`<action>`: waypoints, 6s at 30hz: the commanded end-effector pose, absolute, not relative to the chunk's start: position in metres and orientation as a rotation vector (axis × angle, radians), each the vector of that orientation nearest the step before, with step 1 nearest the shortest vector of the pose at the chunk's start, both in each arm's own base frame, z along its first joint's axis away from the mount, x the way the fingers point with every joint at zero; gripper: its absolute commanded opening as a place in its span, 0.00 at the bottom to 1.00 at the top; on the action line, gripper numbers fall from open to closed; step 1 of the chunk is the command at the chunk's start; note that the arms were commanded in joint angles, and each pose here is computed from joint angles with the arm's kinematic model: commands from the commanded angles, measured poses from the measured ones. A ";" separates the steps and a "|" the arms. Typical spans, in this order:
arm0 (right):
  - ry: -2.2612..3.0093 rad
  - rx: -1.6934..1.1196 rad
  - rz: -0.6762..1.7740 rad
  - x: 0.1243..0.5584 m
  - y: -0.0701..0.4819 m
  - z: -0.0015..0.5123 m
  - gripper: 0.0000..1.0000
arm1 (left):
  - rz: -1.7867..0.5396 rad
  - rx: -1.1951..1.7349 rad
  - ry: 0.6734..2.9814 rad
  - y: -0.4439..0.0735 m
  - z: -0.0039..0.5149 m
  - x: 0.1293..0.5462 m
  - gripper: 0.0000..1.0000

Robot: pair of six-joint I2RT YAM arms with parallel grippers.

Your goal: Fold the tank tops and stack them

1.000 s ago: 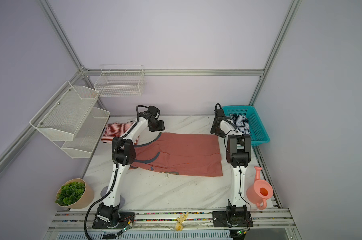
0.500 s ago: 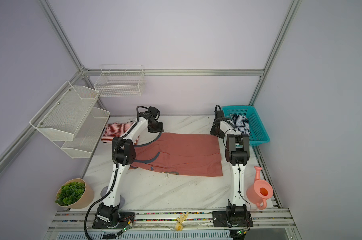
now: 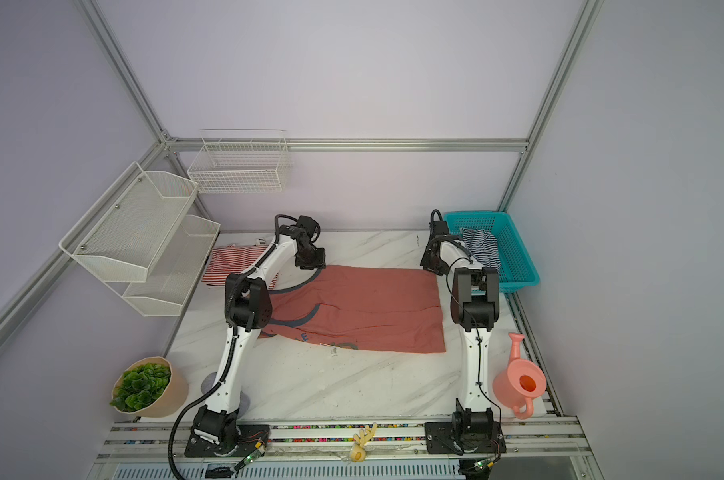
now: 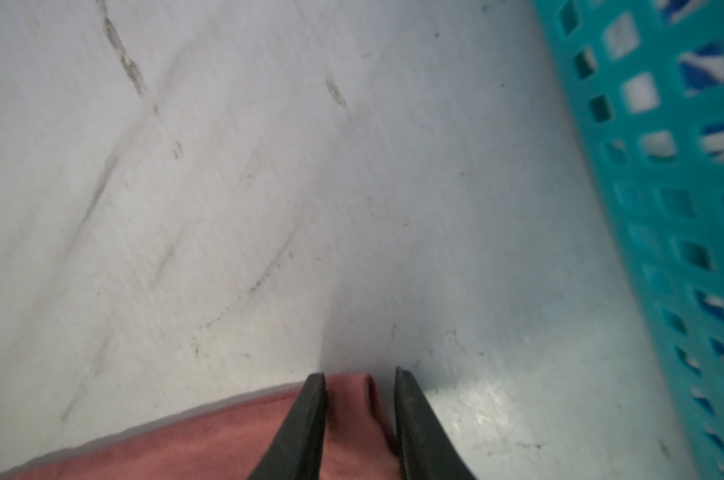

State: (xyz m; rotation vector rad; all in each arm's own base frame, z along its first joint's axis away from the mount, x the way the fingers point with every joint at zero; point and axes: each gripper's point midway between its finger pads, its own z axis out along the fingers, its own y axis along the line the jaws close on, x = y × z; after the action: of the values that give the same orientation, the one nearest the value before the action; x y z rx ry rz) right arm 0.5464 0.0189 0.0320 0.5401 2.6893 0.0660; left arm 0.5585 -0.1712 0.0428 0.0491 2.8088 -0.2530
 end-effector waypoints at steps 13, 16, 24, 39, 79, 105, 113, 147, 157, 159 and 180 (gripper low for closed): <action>2.722 0.534 0.074 0.538 0.019 0.021 0.19 | -0.307 -0.004 2.796 -0.184 0.029 0.570 0.44; 2.722 0.534 0.076 0.538 0.019 0.020 0.15 | -0.312 -0.001 2.789 -0.186 0.029 0.571 0.39; 2.724 0.524 0.095 0.538 0.021 0.020 0.02 | -0.341 0.014 2.814 -0.197 0.015 0.566 0.18; 2.590 0.468 0.119 0.536 0.020 0.071 0.00 | -0.325 0.017 2.748 -0.194 0.060 0.561 0.00; 2.601 0.499 0.181 0.387 0.021 0.086 0.00 | -0.111 0.005 2.812 -0.166 0.098 0.418 0.00; 2.603 0.623 -0.018 0.349 -0.007 0.105 0.33 | 0.147 -0.054 2.782 -0.123 0.138 0.364 0.32; 2.549 0.526 0.142 0.376 0.035 0.127 0.33 | 0.299 -0.166 2.740 -0.085 0.148 0.407 0.35; 2.972 0.471 -0.014 0.316 0.079 -0.018 0.27 | 0.087 -0.098 3.037 -0.181 0.018 0.399 0.32; 3.008 0.475 -0.126 0.281 0.061 -0.007 0.23 | 0.038 0.106 3.065 -0.235 -0.014 0.423 0.31; 3.018 0.480 -0.130 0.274 0.060 -0.006 0.23 | 0.030 0.153 3.052 -0.247 -0.015 0.434 0.31; 3.227 0.338 0.117 0.157 0.168 -0.021 0.27 | -0.388 0.316 2.636 -0.341 0.015 0.546 0.31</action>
State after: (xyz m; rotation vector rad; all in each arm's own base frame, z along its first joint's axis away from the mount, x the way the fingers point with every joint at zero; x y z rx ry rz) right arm 0.2378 0.1744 0.0168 0.2421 2.9188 0.1861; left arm 0.5112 -0.2957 0.0340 0.2531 2.7854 -0.1466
